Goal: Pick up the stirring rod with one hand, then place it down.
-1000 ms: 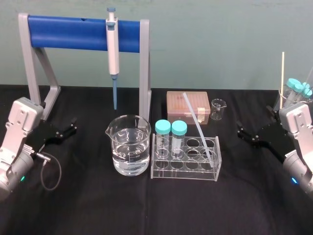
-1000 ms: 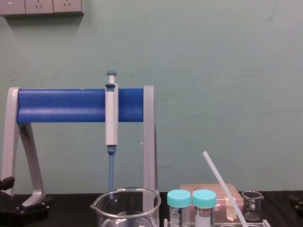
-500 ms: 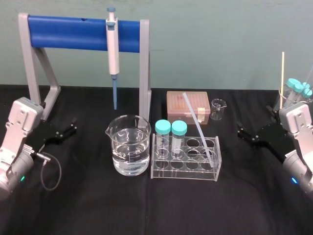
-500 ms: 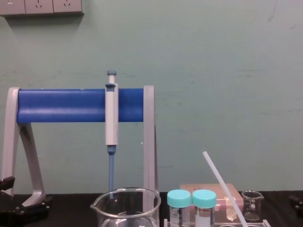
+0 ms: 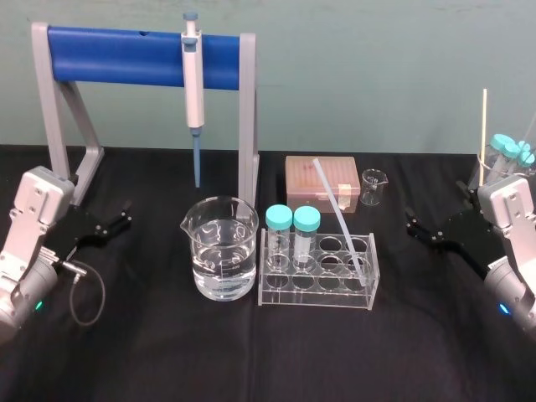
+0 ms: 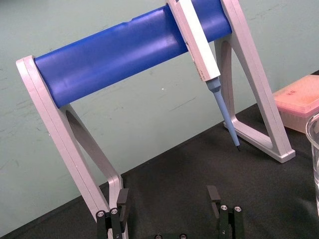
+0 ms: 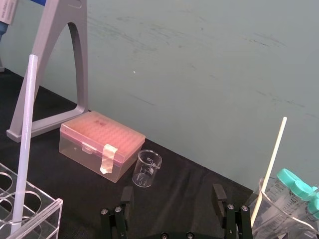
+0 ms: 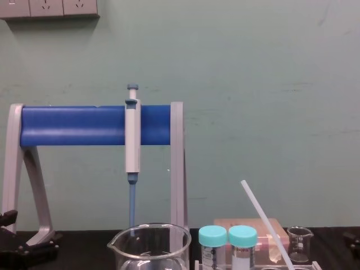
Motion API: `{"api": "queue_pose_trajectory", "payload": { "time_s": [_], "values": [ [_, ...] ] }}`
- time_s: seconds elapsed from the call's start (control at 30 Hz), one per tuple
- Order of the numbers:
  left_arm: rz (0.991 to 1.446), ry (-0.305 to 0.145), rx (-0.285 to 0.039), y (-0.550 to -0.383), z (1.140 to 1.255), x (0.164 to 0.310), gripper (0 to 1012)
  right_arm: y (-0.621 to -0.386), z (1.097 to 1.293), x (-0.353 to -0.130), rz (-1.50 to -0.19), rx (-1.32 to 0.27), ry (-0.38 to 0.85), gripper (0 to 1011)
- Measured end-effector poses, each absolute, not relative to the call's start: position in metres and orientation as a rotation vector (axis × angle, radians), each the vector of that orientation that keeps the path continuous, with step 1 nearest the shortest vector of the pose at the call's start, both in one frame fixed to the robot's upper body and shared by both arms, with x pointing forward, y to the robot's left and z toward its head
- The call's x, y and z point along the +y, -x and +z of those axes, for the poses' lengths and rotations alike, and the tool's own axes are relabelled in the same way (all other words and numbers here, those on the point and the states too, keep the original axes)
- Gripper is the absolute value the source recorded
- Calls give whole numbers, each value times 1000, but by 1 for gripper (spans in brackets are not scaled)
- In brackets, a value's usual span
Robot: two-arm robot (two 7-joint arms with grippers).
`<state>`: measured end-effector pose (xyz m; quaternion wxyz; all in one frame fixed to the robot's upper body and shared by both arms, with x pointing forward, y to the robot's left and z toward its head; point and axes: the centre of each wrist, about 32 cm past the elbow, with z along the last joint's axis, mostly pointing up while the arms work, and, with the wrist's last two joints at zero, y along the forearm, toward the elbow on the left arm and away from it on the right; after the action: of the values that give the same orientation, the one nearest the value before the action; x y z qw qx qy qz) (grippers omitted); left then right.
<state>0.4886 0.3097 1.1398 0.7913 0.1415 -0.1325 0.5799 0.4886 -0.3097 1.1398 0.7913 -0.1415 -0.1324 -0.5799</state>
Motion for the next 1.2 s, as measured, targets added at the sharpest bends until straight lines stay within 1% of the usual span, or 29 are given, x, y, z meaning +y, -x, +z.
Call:
{"api": "queue_pose_trajectory", "payload": {
  "time_s": [0.7, 0.97, 1.03, 1.07, 1.2],
  "values": [
    [1248, -304, -285, -489, 1140, 310, 1000, -491, 1141, -312, -1243, -266, 288, 1000],
    [1248, -304, -285, -489, 1140, 310, 1000, -505, 1157, -312, -1210, -228, 193, 1000],
    [1248, -304, -285, -489, 1140, 310, 1001, -512, 1165, -307, -1182, -206, 146, 1002],
    [1248, -304, -285, -489, 1140, 310, 1000, -512, 1165, -307, -1182, -206, 146, 1002],
    [1248, -305, -285, -489, 1140, 310, 1000, -521, 1176, -297, -1122, -175, 79, 1000]
  ]
}}
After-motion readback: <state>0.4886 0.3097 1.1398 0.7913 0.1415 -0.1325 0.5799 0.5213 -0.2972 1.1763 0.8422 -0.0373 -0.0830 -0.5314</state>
